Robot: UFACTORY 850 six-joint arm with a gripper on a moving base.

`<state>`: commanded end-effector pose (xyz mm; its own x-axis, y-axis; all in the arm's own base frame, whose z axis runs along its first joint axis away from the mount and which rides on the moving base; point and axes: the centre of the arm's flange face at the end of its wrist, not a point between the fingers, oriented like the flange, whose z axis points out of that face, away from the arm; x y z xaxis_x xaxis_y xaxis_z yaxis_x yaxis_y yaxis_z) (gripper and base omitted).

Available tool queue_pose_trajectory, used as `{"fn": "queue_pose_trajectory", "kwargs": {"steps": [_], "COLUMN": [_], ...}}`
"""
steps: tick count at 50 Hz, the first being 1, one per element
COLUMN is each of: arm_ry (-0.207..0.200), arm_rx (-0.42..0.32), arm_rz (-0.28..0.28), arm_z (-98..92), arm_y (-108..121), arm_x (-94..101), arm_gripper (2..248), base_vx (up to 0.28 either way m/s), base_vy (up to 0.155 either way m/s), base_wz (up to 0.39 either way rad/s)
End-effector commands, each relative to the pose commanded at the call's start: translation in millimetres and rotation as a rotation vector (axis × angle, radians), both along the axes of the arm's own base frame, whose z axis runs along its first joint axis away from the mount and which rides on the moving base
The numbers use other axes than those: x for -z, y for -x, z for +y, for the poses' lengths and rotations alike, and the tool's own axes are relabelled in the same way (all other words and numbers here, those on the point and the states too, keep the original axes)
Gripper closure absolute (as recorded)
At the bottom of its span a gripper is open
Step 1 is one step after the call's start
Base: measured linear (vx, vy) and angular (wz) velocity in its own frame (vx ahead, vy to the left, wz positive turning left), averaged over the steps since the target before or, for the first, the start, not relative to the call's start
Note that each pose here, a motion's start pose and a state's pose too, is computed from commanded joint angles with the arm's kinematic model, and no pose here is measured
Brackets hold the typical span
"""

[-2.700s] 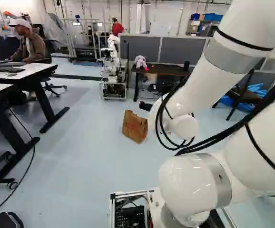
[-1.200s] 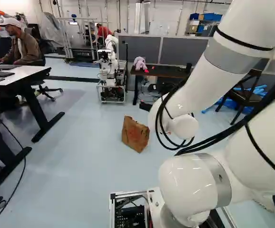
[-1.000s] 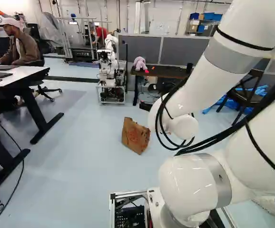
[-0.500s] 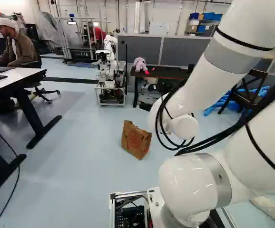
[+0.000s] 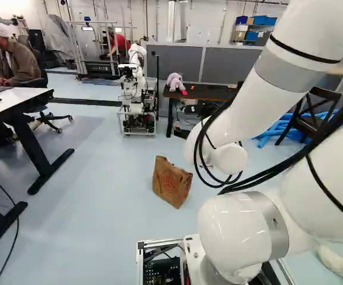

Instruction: Pick up the bag on the ground and place it on the table

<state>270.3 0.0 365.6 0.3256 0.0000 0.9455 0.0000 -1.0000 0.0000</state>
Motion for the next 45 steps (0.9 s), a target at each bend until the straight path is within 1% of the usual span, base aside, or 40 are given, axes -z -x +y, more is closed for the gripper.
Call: {"fn": "queue_pose_trajectory", "kwargs": {"steps": [19, 45], "arm_ry": [0.0, 0.0], "arm_rx": [0.0, 0.0], "arm_rz": [0.0, 0.0], "arm_z": [0.0, 0.0], "arm_y": [0.0, 0.0], "arm_x": [0.0, 0.0], "arm_gripper": [3, 3], "base_vx": [0.157, 0.131], "base_vy": [0.05, 0.074], "base_wz": [-0.02, -0.019]}}
